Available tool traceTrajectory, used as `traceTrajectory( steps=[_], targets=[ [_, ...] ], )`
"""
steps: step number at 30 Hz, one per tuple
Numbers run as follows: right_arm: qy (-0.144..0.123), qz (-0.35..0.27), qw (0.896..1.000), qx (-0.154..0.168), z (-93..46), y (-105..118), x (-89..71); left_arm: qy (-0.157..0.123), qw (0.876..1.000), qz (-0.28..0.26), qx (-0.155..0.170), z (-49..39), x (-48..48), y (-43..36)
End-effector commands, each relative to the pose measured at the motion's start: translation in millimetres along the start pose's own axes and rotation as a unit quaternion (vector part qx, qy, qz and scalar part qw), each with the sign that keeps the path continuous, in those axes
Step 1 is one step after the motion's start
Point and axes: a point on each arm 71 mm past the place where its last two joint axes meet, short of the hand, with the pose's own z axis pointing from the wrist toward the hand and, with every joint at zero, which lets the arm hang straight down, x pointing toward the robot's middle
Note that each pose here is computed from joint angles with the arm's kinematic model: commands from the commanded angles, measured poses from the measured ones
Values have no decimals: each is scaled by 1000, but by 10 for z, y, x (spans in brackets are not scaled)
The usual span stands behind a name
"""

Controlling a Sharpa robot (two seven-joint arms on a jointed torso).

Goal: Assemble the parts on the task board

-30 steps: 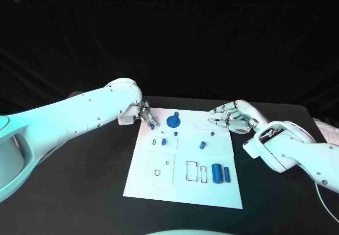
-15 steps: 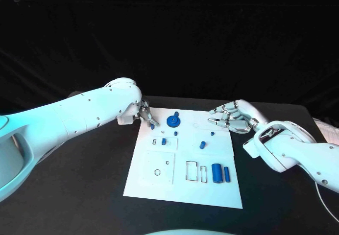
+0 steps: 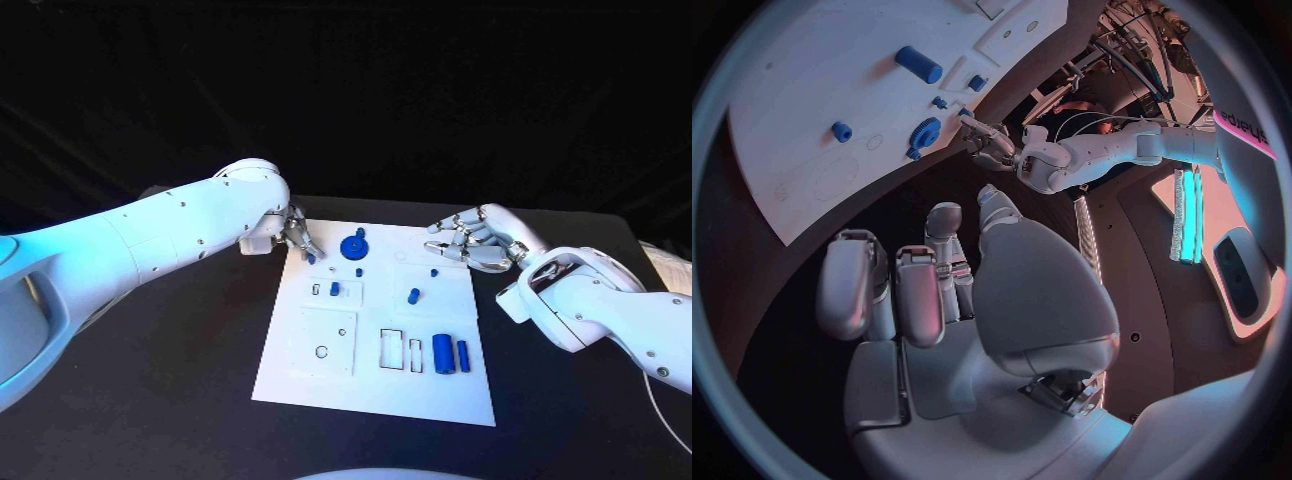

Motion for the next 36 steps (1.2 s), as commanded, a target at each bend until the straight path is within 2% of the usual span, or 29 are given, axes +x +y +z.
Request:
traceTrajectory(
  steps=[1,13,22,29,36],
  targets=[
    [7,0,1000,-2,1,5,17,7,1000,3,3,-1,13,-15],
    [7,1,1000,0,3,3,21,-1,1000,-12,14,1,3,-32],
    [9,1,1000,3,5,-6,29,-7,999,-29,29,-16,0,-14],
    [11,1,1000,6,2,-16,28,-35,996,-55,59,-143,13,37],
    [12,0,1000,8,0,-23,25,-56,992,-66,87,-312,84,53]
  ],
)
